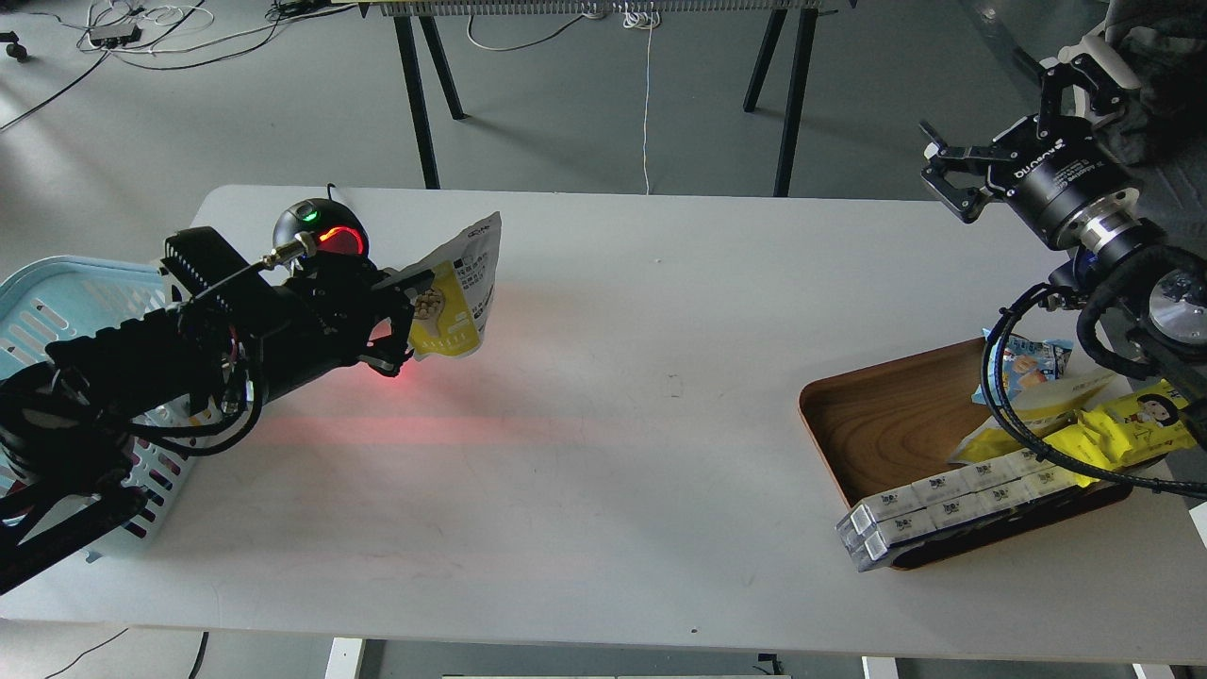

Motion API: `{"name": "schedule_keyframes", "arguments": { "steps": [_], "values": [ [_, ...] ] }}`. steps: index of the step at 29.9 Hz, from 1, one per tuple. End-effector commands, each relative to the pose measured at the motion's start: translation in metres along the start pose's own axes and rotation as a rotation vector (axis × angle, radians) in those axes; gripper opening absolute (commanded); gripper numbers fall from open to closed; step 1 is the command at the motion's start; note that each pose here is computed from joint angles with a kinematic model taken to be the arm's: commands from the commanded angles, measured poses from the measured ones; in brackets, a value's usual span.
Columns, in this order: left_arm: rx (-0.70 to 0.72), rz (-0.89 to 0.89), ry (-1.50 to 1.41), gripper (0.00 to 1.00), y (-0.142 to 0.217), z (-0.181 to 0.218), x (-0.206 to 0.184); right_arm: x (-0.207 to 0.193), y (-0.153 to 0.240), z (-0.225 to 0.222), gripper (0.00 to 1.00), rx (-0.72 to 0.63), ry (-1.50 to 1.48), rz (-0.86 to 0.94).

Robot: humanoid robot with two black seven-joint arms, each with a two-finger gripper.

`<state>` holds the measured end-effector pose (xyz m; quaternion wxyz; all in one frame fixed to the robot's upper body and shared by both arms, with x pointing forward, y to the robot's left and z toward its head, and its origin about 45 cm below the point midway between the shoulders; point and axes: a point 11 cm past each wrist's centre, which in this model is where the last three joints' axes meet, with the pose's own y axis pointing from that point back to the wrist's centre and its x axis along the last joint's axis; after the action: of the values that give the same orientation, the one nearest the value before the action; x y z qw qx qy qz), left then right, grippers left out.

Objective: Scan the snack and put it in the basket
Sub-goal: 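Hold the packet in front of the barcode scanner with the left gripper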

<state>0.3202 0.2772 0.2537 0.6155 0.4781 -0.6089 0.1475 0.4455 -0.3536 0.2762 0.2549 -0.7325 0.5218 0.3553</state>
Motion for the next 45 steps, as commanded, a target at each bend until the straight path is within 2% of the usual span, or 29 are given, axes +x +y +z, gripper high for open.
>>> {"name": "schedule_keyframes", "arguments": {
  "steps": [1,11,45],
  "values": [
    [0.001,-0.012,0.049,0.0,0.005,-0.003,-0.002,0.001,0.0,0.001,0.96,-0.003,0.001,0.002],
    [-0.017,-0.015,0.182,0.0,0.008,-0.004,-0.001,0.001,0.0,0.003,0.96,-0.009,0.005,0.002],
    [-0.053,0.05,0.261,0.0,-0.01,0.009,0.017,0.003,0.001,0.004,0.96,-0.011,0.004,0.01]
  ]
}}
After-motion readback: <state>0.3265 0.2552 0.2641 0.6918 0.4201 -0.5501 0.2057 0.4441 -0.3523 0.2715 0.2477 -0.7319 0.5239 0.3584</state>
